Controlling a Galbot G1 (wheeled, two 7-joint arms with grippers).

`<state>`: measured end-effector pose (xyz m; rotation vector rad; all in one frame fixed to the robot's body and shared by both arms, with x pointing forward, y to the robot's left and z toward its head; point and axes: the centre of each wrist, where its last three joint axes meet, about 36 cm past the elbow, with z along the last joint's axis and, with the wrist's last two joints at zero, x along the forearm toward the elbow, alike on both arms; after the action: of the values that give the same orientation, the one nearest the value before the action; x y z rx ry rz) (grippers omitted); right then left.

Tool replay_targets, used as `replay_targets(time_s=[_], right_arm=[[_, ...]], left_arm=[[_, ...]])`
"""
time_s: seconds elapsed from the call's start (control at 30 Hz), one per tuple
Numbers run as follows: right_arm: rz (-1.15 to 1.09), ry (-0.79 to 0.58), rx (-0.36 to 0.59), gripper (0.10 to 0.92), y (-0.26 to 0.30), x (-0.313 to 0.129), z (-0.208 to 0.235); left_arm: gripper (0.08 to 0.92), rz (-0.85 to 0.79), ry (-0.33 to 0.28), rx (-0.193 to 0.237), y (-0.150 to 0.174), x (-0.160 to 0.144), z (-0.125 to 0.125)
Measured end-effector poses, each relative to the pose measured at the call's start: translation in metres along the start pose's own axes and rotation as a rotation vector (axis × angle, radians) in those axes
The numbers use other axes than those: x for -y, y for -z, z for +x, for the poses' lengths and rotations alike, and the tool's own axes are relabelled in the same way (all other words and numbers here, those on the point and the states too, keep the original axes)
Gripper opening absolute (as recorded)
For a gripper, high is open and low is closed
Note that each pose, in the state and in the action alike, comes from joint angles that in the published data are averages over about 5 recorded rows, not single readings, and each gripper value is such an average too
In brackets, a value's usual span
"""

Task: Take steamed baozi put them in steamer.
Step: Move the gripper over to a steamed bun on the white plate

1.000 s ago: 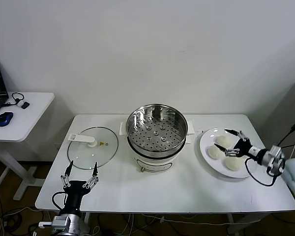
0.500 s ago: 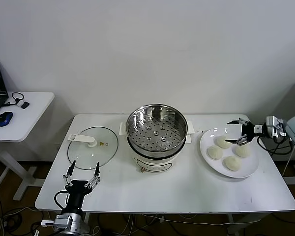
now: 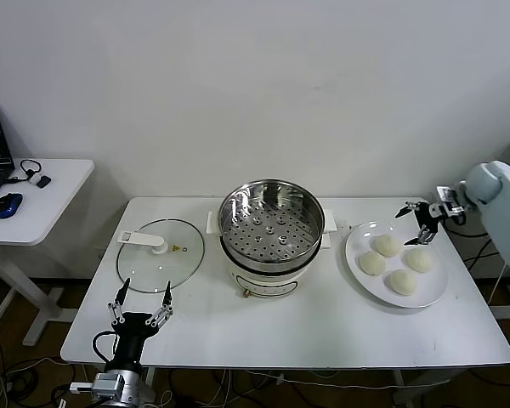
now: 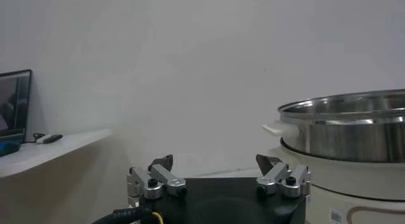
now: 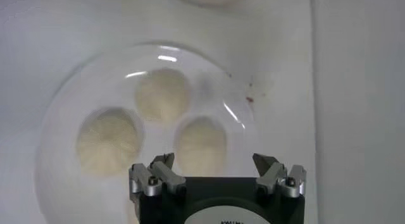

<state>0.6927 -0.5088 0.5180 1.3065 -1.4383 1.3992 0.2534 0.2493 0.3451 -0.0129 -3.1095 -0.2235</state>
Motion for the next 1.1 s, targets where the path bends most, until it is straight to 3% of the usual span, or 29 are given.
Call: replay_targets(time_s=[0.33,1.1], right_arm=[[0.05,0.055,-0.062,0.823,0.024,0.018,-0.029],[0.059,0.083,-0.098,0.823,0.038,0.017,-0.069]], left_arm=[[0.823,-0.002,0.003,-0.004,0.0,-0.001,0.001],[0.823,0.0,0.006,-0.012,-0.003,0.0,0.004]])
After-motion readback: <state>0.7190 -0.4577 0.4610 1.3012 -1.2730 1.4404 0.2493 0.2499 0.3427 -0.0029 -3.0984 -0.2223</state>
